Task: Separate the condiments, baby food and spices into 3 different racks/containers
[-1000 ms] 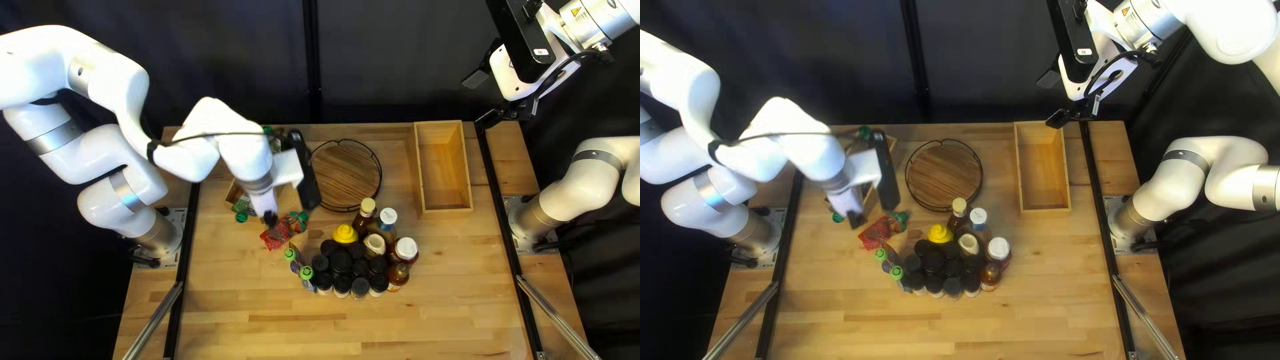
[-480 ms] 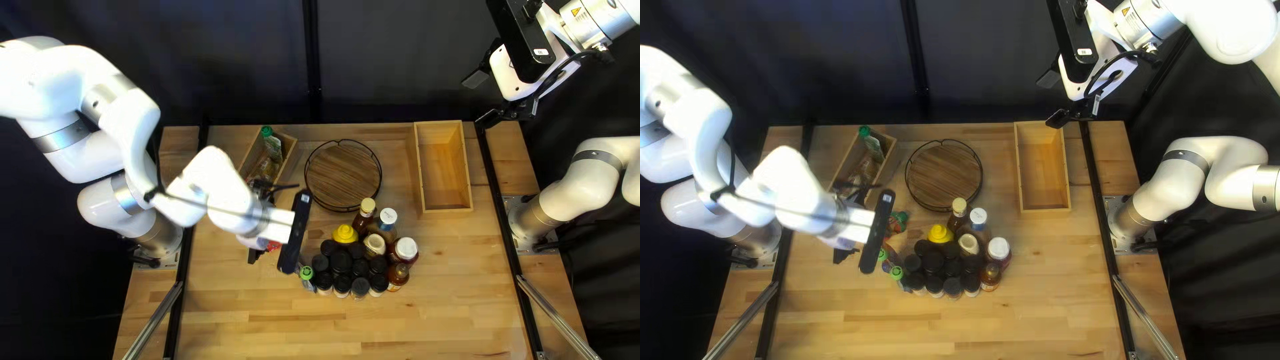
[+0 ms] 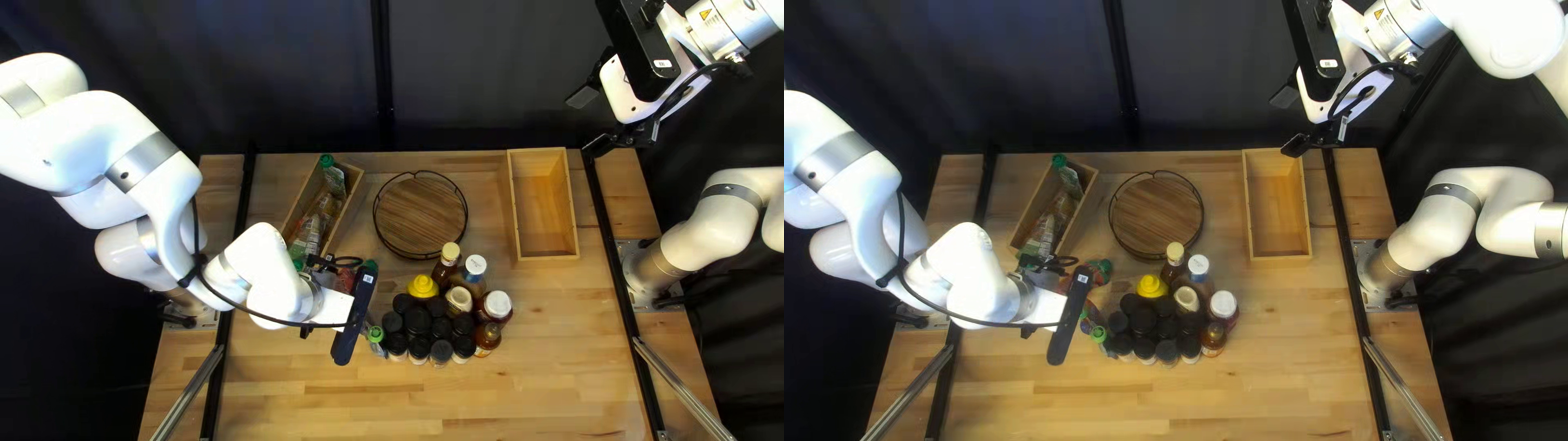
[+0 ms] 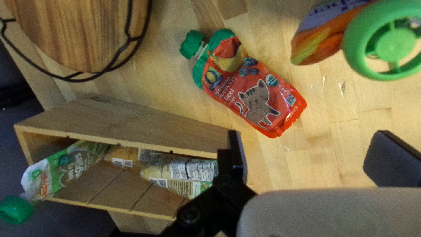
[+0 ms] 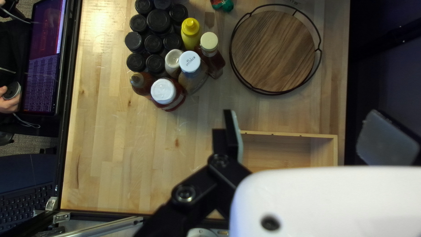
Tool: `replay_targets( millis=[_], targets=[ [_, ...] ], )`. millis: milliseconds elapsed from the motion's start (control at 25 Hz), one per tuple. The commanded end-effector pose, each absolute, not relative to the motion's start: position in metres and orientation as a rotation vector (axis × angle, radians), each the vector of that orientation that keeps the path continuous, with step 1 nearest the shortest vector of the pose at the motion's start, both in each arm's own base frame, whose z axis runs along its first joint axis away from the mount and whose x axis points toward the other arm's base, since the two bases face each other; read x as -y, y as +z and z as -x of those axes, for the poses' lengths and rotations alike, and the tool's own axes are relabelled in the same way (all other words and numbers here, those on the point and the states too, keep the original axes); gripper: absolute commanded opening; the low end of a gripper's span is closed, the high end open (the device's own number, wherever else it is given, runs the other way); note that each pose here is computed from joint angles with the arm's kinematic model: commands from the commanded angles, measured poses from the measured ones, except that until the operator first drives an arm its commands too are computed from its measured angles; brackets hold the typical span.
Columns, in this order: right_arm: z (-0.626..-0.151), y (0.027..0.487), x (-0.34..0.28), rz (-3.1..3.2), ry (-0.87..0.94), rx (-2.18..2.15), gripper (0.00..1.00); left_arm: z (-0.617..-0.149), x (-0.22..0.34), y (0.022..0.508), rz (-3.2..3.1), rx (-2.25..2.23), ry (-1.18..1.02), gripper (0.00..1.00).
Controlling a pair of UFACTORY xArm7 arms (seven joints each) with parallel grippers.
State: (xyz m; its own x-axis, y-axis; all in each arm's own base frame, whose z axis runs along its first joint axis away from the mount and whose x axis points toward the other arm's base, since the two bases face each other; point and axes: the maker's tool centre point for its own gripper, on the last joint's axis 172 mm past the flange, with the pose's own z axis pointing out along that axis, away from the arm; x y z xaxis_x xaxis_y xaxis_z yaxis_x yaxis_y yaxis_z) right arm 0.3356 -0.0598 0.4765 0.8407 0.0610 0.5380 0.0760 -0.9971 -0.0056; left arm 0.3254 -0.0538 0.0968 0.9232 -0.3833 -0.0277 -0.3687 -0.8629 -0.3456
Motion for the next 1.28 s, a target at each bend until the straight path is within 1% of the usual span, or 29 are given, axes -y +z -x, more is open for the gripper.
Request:
replay_targets(
  millis=[40,360,560,760,920,1080,1280],
  targets=[
    [-0.336,0.476,0.060,2.988,-0.872,0.111,1.00,-0.324,0.052,0.088,2.728,-0.557,-0.064,1.00],
    [-0.336,0.476,0.060,2.988,-0.872,0.111,1.00,-0.324,0.051,0.080,2.751,-0.523,-0.103,1.00],
    [-0.336,0.476,0.060,2.988,-0.872,0.111,1.00,-0.335,0.047,0.078,2.777,-0.384,-0.135,1.00],
    [-0.336,0.476,0.060,2.988,-0.872,0.111,1.00,-0.342,0.044,0.130,2.810,-0.099,-0.168,1.00],
    [-0.336,0.476,0.060,2.988,-0.872,0.111,1.00,-0.352,0.068,0.163,2.898,-0.095,-0.184,1.00],
    [-0.336,0.476,0.060,2.988,-0.872,0.111,1.00,-0.363,0.087,0.165,2.979,-0.190,-0.201,1.00],
    [-0.336,0.476,0.060,2.988,-0.872,0.111,1.00,-0.371,0.087,0.154,2.975,-0.281,-0.222,1.00]
  ],
)
